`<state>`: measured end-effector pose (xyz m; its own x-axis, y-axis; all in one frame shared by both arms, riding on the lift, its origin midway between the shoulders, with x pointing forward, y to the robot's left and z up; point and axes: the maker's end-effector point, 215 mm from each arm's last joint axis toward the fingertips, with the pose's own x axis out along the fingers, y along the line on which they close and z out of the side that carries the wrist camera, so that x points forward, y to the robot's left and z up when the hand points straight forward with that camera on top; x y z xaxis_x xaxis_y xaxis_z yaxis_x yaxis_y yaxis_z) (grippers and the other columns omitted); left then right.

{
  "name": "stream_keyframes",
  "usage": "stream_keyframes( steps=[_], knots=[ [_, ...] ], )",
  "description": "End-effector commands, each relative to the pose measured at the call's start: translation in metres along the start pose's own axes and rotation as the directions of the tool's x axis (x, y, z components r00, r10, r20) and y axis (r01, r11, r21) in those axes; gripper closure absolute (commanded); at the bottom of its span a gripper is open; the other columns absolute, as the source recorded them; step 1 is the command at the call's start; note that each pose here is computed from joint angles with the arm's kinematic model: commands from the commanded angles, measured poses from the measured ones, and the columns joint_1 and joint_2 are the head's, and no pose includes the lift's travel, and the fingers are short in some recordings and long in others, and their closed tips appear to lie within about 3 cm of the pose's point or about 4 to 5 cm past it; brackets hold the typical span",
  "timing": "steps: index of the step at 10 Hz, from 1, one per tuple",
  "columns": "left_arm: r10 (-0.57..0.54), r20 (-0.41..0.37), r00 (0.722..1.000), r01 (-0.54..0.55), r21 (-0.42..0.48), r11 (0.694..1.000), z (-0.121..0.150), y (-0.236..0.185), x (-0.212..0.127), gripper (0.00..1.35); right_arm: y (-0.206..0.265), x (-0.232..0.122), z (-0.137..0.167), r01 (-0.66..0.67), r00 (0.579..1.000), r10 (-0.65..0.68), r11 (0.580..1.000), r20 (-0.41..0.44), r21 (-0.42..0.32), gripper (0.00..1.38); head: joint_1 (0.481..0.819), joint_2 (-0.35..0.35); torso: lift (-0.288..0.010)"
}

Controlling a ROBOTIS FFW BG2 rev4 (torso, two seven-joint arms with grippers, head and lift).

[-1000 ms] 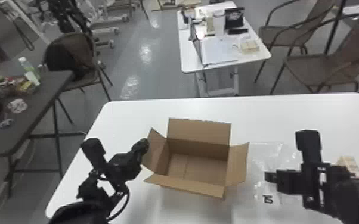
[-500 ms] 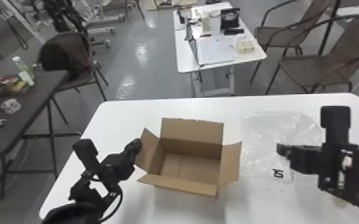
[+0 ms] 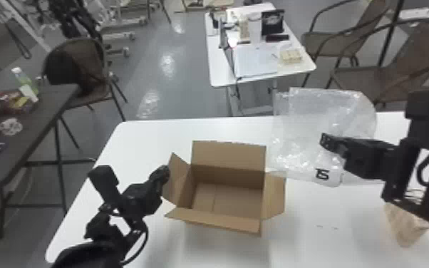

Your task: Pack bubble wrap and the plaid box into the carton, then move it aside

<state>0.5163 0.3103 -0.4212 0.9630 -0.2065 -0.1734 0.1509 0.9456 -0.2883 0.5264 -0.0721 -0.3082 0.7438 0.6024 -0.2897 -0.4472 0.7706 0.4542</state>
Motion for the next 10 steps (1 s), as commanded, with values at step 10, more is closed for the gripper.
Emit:
stream_keyframes(
  steps=[10],
  knots=[
    [0.137,0.059,0.989,-0.135,-0.038,0.990,-0.011,-0.031,0.010,1.21,0.107,0.082,-0.057,-0.356,0.910,0.399,0.891,-0.114,0.282,1.19,0.695,0.348,-0.027]
  ],
)
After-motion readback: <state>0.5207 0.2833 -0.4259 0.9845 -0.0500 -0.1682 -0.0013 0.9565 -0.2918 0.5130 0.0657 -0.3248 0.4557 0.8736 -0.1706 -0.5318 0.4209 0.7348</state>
